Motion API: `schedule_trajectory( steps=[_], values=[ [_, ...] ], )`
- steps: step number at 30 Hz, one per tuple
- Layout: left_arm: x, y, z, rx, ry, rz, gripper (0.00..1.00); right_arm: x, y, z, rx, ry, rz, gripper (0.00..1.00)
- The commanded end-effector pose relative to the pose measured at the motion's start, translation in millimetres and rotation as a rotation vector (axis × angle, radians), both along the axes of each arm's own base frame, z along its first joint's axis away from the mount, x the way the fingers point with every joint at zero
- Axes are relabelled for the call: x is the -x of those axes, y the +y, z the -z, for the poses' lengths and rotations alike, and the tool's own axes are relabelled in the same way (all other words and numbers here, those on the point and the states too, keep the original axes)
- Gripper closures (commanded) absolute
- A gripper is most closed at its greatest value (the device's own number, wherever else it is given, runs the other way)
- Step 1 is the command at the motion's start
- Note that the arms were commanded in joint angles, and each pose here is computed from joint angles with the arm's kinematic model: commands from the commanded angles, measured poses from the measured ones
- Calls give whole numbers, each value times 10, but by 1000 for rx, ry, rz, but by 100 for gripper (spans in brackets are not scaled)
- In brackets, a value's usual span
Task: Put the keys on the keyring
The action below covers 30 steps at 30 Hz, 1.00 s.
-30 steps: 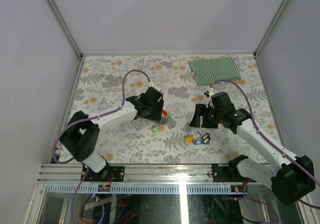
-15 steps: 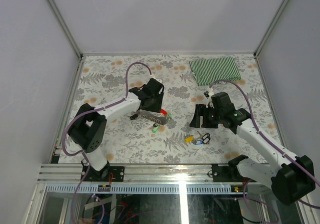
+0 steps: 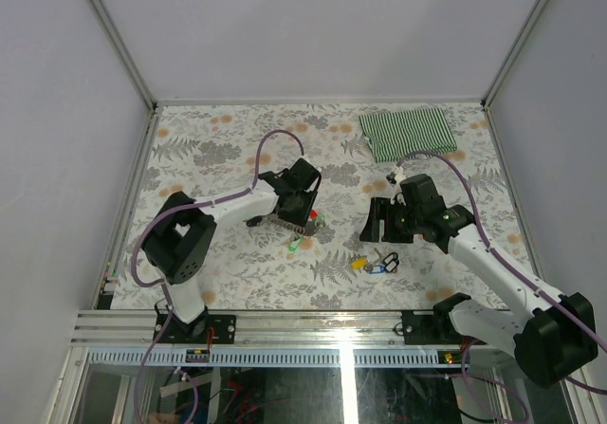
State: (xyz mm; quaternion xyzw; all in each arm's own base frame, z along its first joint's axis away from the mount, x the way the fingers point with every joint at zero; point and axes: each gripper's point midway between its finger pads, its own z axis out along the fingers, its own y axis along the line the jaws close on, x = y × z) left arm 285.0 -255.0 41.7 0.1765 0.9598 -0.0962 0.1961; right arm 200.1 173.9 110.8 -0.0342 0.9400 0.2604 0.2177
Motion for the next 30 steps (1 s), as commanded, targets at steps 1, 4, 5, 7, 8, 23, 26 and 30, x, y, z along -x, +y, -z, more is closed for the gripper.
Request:
schedule_trajectory(
  steps=[1, 4, 5, 7, 8, 23, 26, 30],
  values=[
    [64, -62, 1, -14, 9, 54, 69, -10, 84, -38, -24, -14, -40, 26],
    [91, -87, 34, -15, 16, 62, 69, -11, 89, -40, -26, -14, -42, 26],
    [93, -97, 41, -15, 18, 65, 69, -12, 90, -45, -27, -15, -43, 26],
    [95, -113, 59, -16, 22, 69, 69, -9, 89, -44, -27, -13, -41, 26],
    [89, -117, 68, -18, 23, 70, 70, -7, 88, -43, -27, -12, -41, 26],
    [73, -113, 151, -37, 30, 65, 69, 1, 97, -45, -32, -8, -44, 26],
    [81, -116, 173, -39, 35, 68, 69, 0, 99, -49, -32, -9, -47, 26],
    [87, -122, 192, -38, 41, 69, 66, 7, 101, -46, -32, -8, -50, 26]
  ],
)
